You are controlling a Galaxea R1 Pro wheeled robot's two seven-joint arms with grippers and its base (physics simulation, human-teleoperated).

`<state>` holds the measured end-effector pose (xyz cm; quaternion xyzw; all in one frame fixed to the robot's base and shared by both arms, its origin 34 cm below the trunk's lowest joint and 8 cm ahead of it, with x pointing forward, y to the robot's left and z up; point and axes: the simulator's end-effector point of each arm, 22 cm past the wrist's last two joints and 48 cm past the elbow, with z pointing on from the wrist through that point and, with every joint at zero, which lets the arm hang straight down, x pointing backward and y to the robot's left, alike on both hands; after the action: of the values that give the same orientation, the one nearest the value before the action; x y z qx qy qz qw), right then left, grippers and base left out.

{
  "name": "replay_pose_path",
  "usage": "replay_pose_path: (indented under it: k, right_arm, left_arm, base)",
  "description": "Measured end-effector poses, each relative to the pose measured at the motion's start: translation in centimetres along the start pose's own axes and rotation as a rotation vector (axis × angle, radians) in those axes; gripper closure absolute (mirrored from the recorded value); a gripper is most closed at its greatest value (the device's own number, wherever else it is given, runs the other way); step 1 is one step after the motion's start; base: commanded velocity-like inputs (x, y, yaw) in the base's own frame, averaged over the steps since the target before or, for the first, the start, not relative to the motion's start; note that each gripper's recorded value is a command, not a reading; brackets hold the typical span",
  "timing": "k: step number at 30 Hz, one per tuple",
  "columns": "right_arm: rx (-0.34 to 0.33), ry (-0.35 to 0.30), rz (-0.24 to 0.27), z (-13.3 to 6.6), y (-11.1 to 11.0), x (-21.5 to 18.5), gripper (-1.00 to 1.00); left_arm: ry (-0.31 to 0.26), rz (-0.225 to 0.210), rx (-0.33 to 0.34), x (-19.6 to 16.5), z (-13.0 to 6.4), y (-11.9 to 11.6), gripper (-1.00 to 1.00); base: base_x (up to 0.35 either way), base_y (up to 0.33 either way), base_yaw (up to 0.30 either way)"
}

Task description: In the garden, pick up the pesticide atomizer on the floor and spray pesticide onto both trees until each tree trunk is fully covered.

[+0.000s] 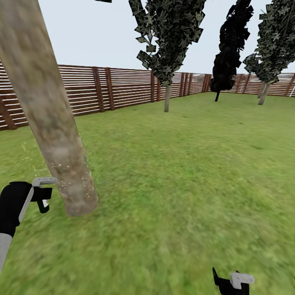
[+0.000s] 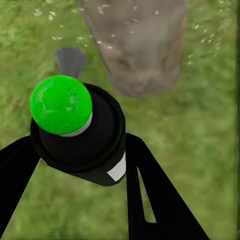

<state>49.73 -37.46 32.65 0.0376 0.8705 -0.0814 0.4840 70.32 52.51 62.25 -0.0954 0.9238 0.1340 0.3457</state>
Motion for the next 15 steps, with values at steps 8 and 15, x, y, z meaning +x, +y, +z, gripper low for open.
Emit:
replay_pose_path:
  k: [8, 15]
  right_arm:
    - [0.0, 0.0, 0.0, 0.01, 0.0, 0.0, -1.0]
    - [0.0, 0.0, 0.0, 0.01, 0.01, 0.01, -1.0]
  left_arm:
    - [0.014, -0.004, -0.003, 0.55, 0.33, 0.2, 1.0]
    - [0.014, -0.006, -0.004, 0.56, 0.33, 0.29, 1.0]
  base:
    - [0.096, -0.254, 0.029]
    - [0.003, -0.268, 0.241]
